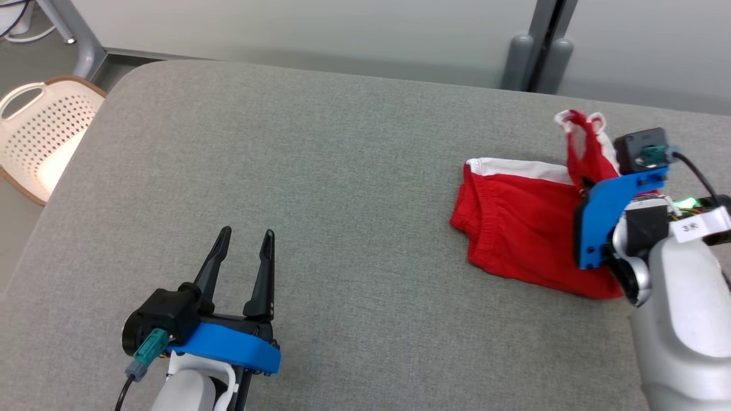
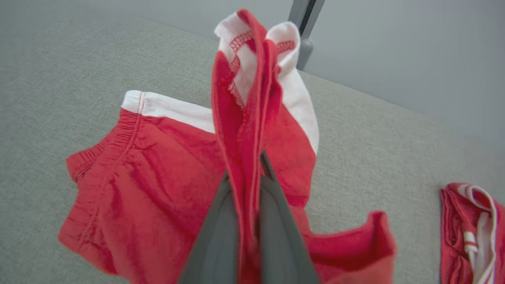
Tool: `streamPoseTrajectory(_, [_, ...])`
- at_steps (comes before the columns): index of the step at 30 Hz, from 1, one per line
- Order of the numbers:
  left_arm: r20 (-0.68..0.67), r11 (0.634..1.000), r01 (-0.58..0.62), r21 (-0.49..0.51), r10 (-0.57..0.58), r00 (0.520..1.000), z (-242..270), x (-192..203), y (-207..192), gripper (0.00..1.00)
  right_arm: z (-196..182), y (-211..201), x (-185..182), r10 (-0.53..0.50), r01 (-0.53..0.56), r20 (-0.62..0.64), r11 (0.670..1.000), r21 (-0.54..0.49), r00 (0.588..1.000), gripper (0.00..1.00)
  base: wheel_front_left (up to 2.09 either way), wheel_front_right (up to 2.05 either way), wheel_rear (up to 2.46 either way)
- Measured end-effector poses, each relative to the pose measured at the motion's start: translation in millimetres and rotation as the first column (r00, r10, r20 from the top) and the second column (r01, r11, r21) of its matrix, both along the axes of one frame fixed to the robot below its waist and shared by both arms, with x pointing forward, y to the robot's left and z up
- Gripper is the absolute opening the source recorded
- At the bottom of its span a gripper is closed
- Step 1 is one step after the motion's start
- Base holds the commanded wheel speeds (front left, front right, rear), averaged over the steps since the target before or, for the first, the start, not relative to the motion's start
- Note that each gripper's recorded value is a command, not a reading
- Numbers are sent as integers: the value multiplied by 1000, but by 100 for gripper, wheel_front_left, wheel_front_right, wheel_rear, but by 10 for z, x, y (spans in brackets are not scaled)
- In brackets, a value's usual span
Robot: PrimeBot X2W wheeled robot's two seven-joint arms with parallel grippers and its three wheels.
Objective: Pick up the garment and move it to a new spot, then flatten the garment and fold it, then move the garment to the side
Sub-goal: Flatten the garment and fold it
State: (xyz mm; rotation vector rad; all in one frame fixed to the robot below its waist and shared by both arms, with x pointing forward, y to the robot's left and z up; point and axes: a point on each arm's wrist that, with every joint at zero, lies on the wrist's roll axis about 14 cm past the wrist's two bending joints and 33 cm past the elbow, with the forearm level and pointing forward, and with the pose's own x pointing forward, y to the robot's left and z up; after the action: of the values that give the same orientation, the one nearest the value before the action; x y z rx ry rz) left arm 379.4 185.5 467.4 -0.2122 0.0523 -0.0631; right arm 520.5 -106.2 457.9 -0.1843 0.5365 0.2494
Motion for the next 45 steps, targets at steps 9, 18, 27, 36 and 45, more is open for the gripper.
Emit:
streamPoseTrajectory(9, [-10, 999, -42, -2, 42, 999, -12, -56, 125, 100, -247, 676, -64, 153, -152, -90, 988, 12, 984, 0, 0, 0, 0])
streamPoseTrajectory(18, [-13, 997, -83, 0, 83, 996, -13, -144, 249, 100, -230, 1114, -163, 239, -221, -99, 962, 159, 966, 100, 0, 0, 0])
streamPoseTrajectory(27, [3, 999, -55, 2, 55, 999, 22, -82, 181, 100, 367, 849, -68, 206, -224, 122, 961, 162, 971, 100, 0, 0, 0])
streamPoseTrajectory(36, [19, 1000, 3, 8, -3, 1000, 64, 51, 31, 100, 224, -269, -65, -7, 2, 150, 999, 32, 989, 100, 0, 0, 0])
streamPoseTrajectory(45, [0, 1000, 23, 16, -23, 1000, -7, 109, -4, 100, -270, -553, -193, -55, 57, 45, 997, -54, 998, 0, 0, 0, 0])
